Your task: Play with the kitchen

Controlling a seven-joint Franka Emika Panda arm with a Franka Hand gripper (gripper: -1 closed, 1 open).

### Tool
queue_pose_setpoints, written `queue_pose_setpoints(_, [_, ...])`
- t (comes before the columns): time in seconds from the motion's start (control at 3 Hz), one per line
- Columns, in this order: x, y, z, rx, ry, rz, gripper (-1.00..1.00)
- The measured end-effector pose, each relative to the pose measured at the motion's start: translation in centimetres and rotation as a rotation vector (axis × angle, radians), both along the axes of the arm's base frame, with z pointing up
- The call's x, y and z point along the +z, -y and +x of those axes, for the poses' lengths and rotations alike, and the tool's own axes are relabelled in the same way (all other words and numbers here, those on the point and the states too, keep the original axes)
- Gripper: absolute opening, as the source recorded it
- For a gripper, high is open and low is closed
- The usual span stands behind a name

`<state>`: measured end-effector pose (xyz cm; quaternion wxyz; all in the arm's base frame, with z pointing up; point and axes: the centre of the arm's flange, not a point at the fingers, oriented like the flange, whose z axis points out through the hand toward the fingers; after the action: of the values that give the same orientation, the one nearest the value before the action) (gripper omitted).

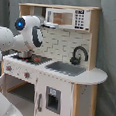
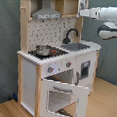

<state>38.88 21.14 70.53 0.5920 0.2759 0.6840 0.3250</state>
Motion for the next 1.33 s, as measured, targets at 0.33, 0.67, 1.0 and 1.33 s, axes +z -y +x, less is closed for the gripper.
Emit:
queue_pose_setpoints(0.33, [-0.5,0.0,-0.4,0.014,-0.004,-0.035,-1.0])
queue_pose_setpoints(0.67, [-0.6,-0.1,-0.5,0.016,-0.005,-0.037,1.0])
queue_pose_setpoints(1.0, [0.1,-0.9,-2.5,0.021,0.031,-0.066,1.0])
queue_pose_setpoints(1.33, [1.4,-1.4,-5.6,0.0,0.092,-0.055,1.0])
